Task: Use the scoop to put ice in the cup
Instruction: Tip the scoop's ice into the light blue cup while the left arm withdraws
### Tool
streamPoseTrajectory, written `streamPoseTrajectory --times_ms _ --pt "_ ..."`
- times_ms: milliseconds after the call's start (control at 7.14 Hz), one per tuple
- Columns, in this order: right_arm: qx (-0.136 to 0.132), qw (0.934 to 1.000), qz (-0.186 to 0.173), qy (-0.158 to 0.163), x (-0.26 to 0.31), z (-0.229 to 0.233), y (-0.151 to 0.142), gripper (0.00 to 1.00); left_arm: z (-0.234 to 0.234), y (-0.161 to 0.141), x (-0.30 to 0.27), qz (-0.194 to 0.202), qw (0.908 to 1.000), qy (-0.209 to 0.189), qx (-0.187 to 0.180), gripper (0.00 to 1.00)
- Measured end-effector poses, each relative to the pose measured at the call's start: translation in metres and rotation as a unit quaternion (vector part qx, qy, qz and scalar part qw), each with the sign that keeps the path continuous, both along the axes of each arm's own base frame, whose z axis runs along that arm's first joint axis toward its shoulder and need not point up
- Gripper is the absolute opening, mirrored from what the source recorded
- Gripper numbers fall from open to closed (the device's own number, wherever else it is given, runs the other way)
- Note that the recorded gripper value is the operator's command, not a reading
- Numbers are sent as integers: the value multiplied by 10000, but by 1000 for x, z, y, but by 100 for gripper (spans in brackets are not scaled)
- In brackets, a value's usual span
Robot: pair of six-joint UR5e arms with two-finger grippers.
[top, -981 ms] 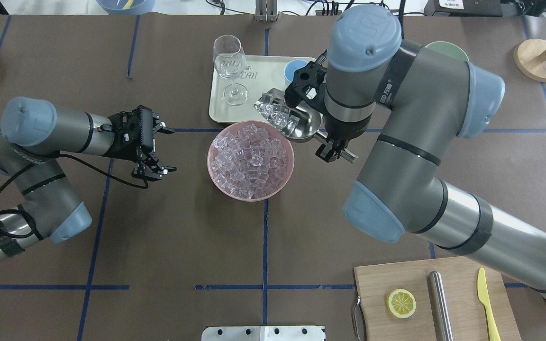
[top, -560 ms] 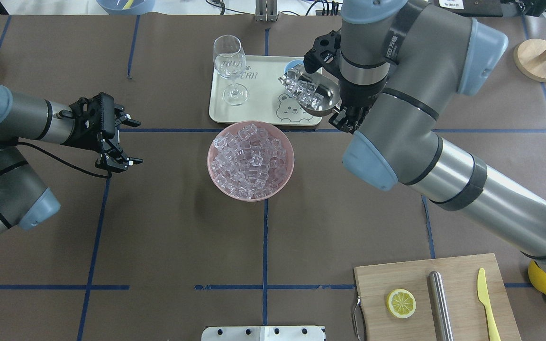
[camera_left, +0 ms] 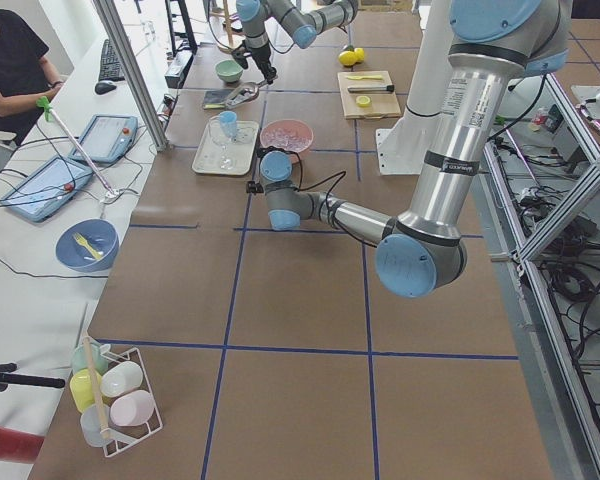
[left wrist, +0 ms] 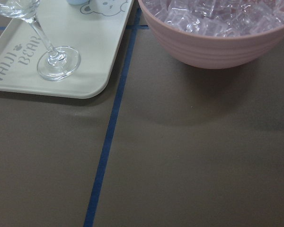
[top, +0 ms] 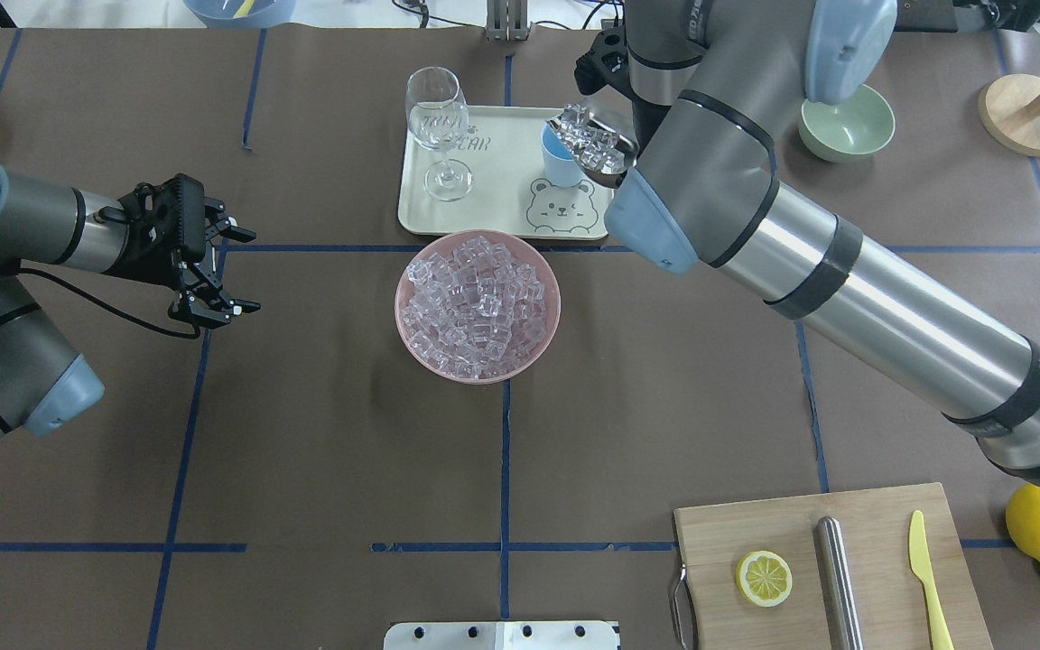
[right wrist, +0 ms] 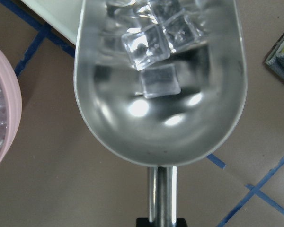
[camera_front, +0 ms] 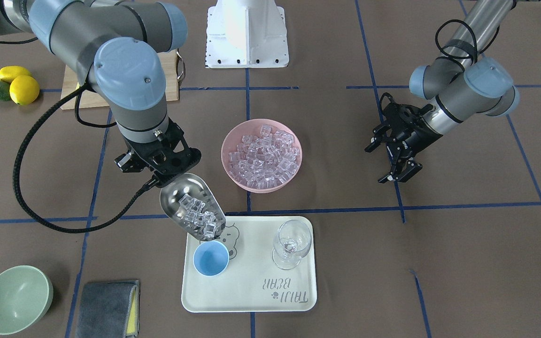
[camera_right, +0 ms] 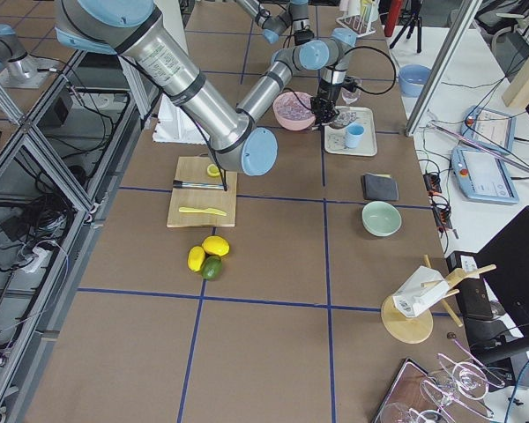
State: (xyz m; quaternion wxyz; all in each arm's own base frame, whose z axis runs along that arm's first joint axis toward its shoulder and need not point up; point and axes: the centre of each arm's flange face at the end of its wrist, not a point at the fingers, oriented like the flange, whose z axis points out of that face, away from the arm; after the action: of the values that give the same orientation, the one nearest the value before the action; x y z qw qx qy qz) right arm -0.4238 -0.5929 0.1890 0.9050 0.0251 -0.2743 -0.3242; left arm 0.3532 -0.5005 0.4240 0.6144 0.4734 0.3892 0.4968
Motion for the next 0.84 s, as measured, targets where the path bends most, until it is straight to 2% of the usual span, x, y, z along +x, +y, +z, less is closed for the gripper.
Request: streamPoseTrajectory --times_ms 420,841 --pt "-262 9986 -236 405 -15 -10 -25 0 1 1 1 2 10000 -6 3 100" --pt "-310 9930 -721 883 -15 -16 -37 0 1 1 2 1 10000 2 -9 100"
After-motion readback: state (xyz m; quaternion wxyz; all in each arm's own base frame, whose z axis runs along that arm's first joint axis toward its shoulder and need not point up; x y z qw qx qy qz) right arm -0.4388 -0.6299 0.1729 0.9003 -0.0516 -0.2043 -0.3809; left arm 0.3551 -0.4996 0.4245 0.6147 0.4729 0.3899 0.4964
